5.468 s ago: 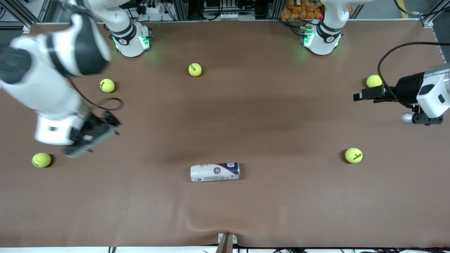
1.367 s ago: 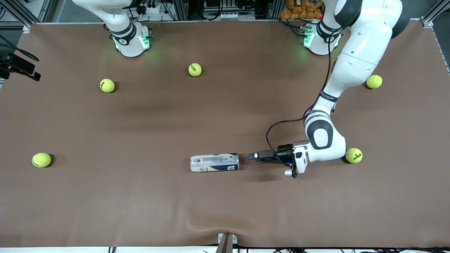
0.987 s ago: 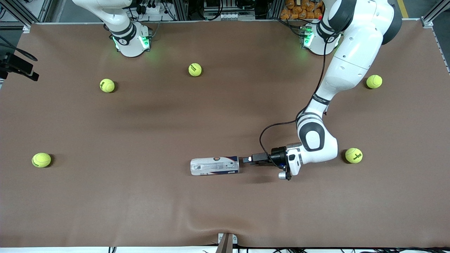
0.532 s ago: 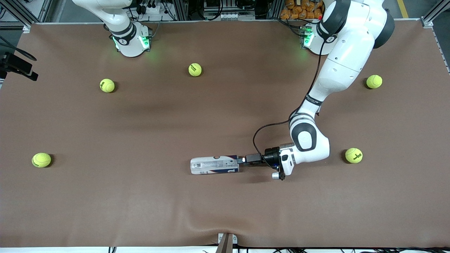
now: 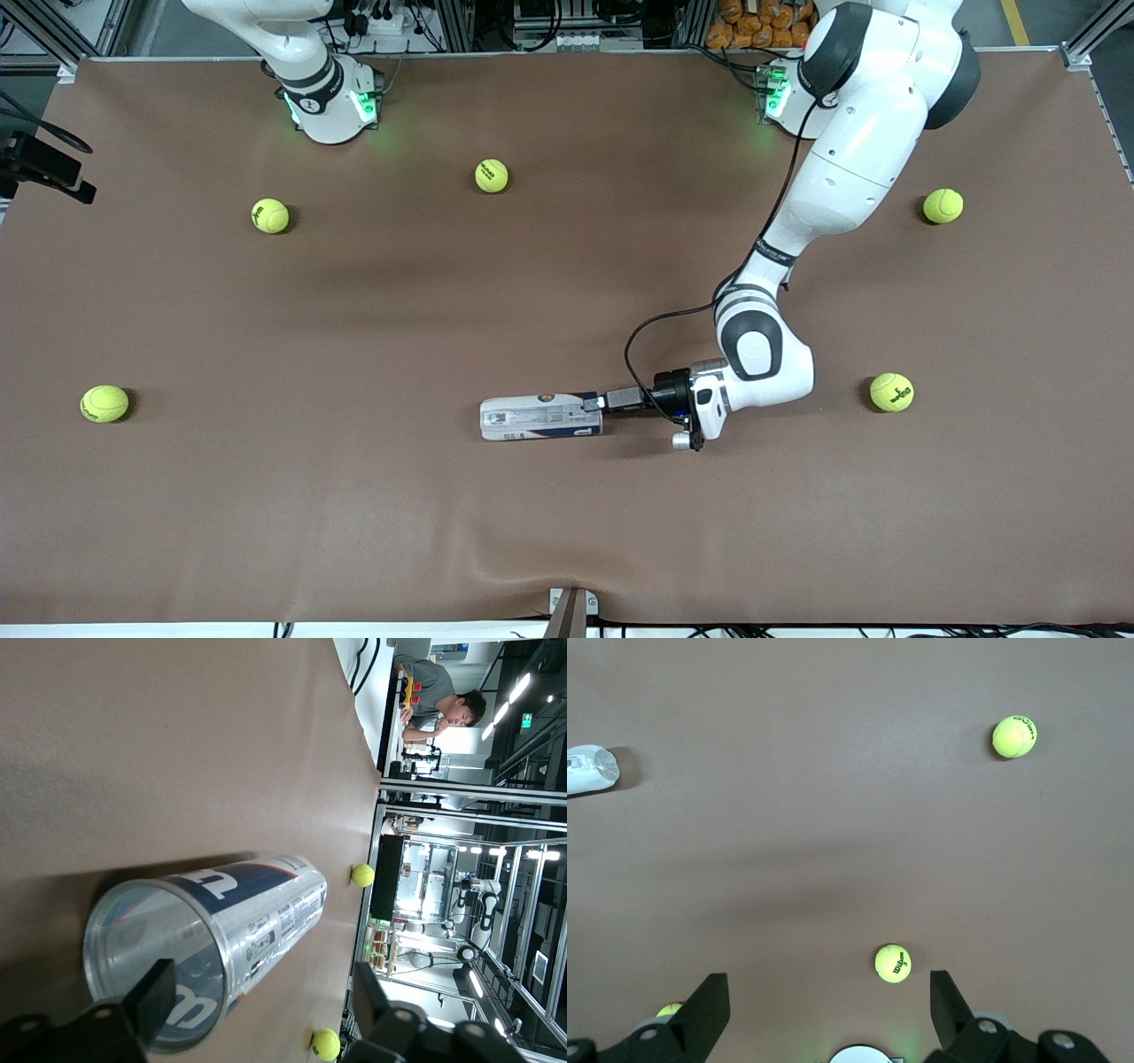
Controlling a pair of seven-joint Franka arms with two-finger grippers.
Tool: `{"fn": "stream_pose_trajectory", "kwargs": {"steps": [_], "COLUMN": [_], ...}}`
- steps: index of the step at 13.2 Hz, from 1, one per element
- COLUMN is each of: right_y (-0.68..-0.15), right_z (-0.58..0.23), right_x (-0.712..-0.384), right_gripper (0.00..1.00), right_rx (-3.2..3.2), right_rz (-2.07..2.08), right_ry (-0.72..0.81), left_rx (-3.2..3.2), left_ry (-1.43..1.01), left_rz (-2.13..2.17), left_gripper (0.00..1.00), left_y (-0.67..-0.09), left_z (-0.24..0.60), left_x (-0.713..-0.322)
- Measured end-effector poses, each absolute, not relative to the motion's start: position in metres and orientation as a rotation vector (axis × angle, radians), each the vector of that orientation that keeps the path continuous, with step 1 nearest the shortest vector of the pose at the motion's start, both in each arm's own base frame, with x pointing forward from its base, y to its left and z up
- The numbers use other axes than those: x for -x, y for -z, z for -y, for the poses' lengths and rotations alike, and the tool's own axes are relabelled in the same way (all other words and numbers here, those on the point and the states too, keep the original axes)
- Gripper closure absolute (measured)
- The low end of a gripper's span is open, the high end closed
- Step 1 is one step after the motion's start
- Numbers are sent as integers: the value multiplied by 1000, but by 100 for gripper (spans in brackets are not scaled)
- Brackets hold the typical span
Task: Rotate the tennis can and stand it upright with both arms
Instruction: 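Grasp the can's rim end with the left gripper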
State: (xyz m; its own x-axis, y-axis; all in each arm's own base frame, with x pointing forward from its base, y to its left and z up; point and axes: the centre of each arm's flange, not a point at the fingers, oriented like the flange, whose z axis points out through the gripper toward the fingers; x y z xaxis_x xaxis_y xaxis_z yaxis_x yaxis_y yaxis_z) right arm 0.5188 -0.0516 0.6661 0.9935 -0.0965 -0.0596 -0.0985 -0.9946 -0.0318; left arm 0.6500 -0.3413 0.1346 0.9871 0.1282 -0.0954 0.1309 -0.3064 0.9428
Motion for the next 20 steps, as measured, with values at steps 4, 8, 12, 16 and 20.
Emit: {"fn": "stream_pose_trajectory", "kwargs": {"steps": [4, 8, 12, 16, 20], "right_y": [-666, -666, -666, -666, -666], "right_z": [50, 48, 48, 48, 48], "right_x": [-519, -519, -519, -519, -519], "right_gripper": [0, 0, 0, 0, 0], "right_rx": [3102, 3103, 3103, 3103, 3103], "right_rz": [-147, -143, -142, -142, -142], "right_ry": [-90, -90, -90, -89, -89], "left_rx": [-1888, -1888, -1867, -1881, -2035], "left_ry": [-1, -16, -53, -36, 74], "left_rz": [-192, -176, -155, -146, -156], "left_gripper": [47, 90, 95, 95, 95], "left_y": [-127, -128, -141, -194, -266], "left_z": [340, 340, 334, 339, 349], "left_x": [-653, -655, -666, -680, -682]}}
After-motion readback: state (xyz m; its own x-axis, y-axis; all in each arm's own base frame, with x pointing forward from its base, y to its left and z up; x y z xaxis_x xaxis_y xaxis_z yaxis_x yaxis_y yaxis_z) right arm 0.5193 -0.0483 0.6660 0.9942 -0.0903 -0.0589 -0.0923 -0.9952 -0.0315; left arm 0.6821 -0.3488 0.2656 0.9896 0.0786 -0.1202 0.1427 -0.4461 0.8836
